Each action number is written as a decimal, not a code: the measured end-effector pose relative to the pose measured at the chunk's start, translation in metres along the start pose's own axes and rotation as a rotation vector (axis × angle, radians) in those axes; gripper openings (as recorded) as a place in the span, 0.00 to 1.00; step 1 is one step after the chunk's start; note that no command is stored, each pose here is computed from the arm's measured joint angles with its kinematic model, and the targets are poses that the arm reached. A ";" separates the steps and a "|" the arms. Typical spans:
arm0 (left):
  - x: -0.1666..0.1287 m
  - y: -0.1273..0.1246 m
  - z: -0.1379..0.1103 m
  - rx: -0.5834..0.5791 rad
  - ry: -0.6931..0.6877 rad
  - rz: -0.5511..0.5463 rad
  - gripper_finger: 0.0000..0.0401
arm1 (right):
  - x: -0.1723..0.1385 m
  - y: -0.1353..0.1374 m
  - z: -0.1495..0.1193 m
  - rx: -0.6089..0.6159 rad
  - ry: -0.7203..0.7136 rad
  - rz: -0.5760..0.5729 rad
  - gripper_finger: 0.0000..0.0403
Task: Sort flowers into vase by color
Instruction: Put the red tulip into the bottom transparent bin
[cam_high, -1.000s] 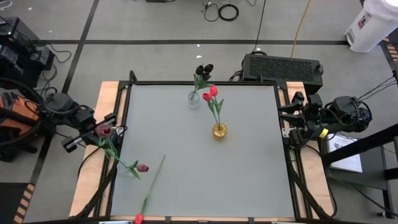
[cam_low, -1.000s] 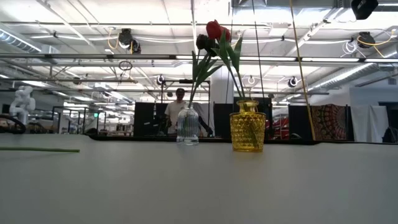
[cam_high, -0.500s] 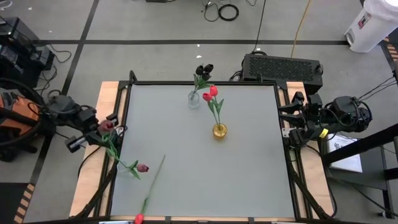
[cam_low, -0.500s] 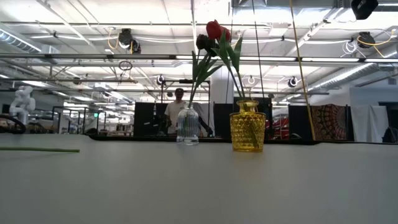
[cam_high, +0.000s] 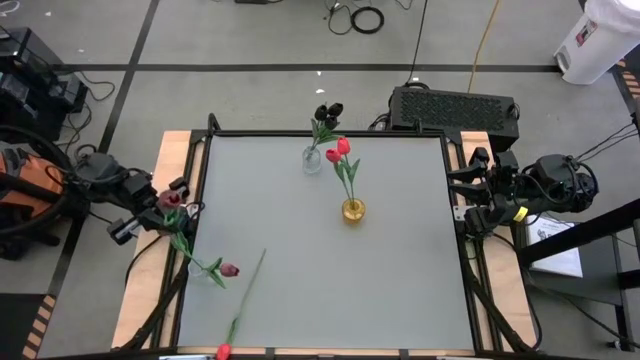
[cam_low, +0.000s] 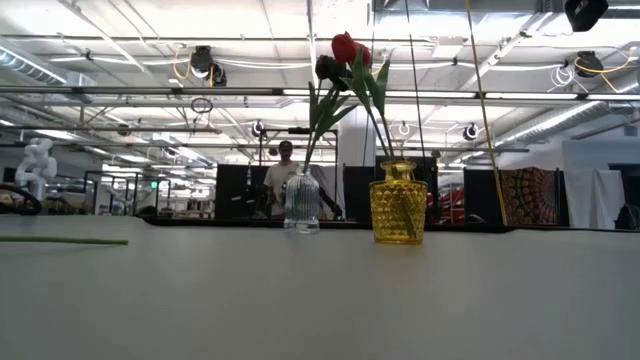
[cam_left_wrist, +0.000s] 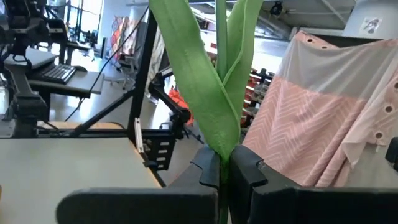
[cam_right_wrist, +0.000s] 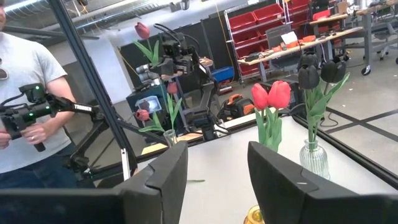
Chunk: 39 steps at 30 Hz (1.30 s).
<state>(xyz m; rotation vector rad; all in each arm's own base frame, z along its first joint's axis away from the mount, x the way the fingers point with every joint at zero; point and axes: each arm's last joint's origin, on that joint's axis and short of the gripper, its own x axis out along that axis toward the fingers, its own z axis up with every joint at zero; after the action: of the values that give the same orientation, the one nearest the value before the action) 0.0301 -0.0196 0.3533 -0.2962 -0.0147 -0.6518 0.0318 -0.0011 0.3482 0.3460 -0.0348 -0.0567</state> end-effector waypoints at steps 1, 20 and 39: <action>-0.002 0.000 -0.001 0.002 0.003 0.001 0.02 | 0.000 0.000 0.000 0.000 0.000 0.000 0.40; -0.004 0.005 -0.023 -0.093 -0.096 -0.060 0.02 | 0.000 0.000 0.000 0.000 0.000 0.000 0.40; 0.004 0.009 -0.030 -0.098 -0.003 -0.054 0.02 | 0.000 0.000 0.000 0.000 0.000 0.000 0.40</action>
<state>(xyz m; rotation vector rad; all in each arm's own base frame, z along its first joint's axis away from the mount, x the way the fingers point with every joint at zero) 0.0361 -0.0230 0.3222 -0.3929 0.0062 -0.7066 0.0318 -0.0011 0.3483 0.3457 -0.0351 -0.0566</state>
